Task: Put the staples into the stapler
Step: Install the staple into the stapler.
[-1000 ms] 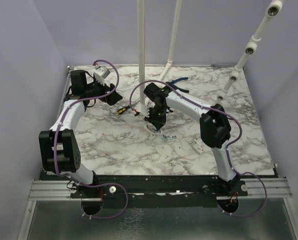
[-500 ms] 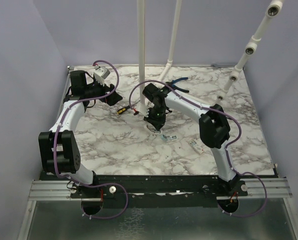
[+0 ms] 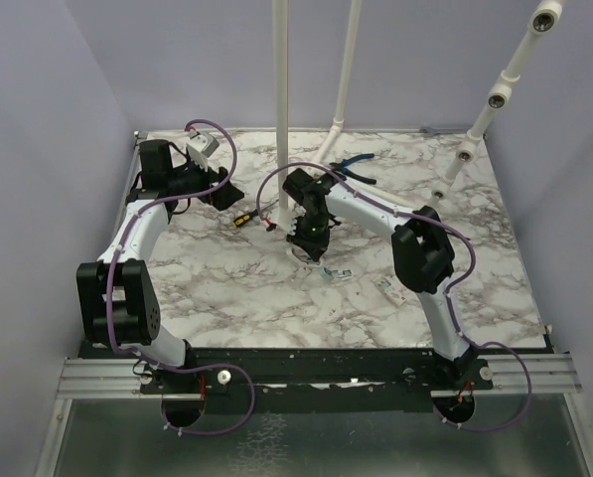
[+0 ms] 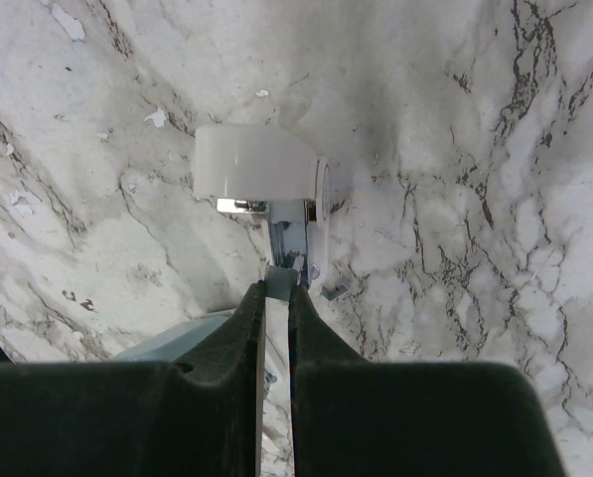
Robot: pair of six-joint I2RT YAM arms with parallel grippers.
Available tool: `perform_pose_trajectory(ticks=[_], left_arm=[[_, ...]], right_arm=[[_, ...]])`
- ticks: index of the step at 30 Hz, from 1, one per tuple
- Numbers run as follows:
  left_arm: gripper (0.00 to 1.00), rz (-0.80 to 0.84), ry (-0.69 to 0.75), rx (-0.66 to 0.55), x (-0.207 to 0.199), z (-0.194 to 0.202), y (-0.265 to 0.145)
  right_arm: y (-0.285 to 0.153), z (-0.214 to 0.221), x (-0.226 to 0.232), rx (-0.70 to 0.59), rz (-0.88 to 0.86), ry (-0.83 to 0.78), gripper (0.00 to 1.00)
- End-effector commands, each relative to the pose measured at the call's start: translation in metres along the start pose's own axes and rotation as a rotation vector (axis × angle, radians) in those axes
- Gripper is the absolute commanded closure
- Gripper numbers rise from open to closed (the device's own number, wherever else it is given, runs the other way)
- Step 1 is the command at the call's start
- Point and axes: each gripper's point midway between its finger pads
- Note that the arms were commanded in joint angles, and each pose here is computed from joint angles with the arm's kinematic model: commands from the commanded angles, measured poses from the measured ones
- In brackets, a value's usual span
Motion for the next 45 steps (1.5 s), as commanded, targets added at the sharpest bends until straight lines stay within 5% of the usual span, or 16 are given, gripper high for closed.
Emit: perform_pose_trajectory(ticks=[1,45], left_arm=[[0.01,0.020,0.007,-0.016,-0.006,-0.003,-0.006],[0.01,0.018,0.009,-0.016,-0.006,-0.002,-0.008]], right_arm=[[0.013,0.003,-0.001,0.029,-0.009,-0.005,0.94],[-0.009,-0.009,0.004,-0.038,-0.017,-0.132,0.94]])
Point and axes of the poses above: each gripper's point midway between its finger pads, its own y axis out along the fingers, its own x axis along the line the jaws close on, z = x × y
